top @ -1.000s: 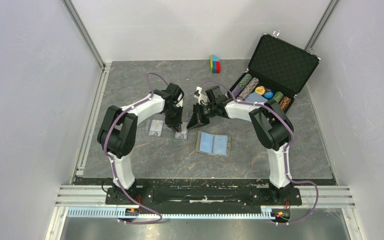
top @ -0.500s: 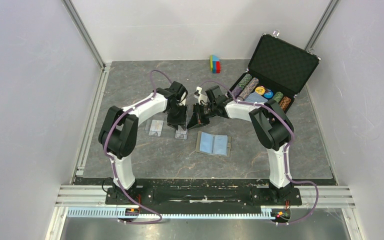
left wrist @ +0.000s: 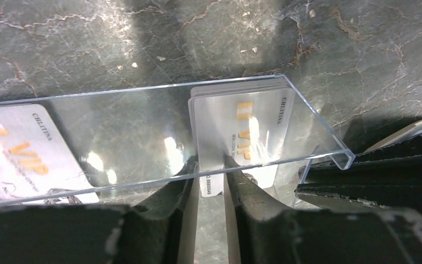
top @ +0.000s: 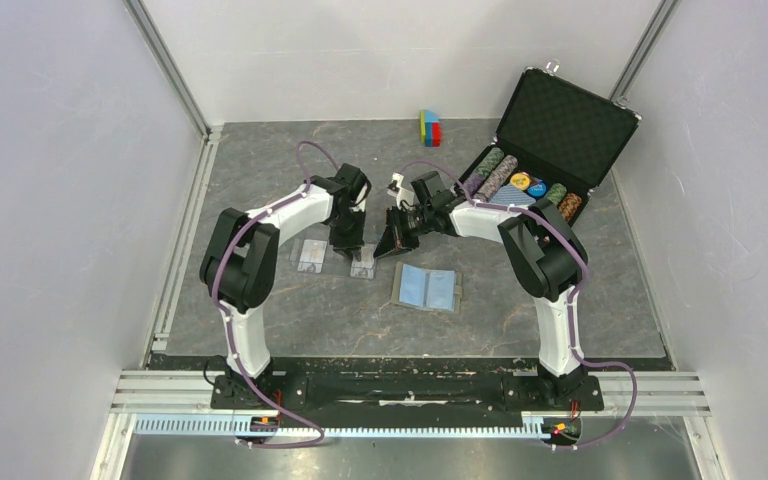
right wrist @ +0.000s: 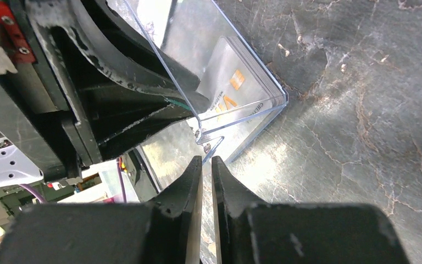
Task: Put the credit cards into the card holder
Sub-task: Pick up the credit card from the storage box, then insert the credit card into the card holder.
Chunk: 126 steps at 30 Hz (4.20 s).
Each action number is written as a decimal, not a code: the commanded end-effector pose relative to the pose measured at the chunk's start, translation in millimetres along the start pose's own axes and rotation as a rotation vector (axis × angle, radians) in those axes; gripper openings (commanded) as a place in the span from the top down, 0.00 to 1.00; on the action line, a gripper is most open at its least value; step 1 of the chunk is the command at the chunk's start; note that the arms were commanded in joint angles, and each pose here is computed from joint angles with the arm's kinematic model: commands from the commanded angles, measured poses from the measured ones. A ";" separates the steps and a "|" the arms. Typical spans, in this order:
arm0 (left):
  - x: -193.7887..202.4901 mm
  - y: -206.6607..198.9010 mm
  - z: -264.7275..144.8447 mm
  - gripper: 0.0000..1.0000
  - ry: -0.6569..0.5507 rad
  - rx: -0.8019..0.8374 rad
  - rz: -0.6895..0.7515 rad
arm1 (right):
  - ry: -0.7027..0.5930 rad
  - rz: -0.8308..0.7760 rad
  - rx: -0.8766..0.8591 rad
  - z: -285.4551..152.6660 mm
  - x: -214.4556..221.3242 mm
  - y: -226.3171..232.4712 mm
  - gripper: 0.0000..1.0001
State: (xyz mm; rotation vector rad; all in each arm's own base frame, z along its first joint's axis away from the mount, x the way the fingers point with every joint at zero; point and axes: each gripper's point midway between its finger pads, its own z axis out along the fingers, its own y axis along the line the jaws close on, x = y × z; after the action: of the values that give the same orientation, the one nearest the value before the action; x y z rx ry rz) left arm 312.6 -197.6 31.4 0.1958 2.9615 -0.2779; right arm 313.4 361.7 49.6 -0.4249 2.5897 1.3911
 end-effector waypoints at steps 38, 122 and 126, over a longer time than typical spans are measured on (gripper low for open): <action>-19.9 -48.9 -49.4 0.81 -0.125 0.223 -0.044 | 0.037 -0.007 0.034 -1.0 16.9 -9.7 0.88; -20.2 -75.5 -199.7 0.48 -0.676 0.949 -0.099 | -0.371 -0.268 -0.500 -129.0 -41.5 147.6 1.00; -15.4 -91.6 -214.8 0.51 -0.633 1.147 -0.034 | -0.366 -0.265 -0.511 -133.2 -40.8 148.5 1.00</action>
State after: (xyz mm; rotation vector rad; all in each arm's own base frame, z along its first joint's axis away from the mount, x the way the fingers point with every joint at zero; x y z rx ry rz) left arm 292.5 -228.8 208.7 -0.0196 2.0628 -1.3927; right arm 306.5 339.1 222.6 -0.4361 1.9154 1.8111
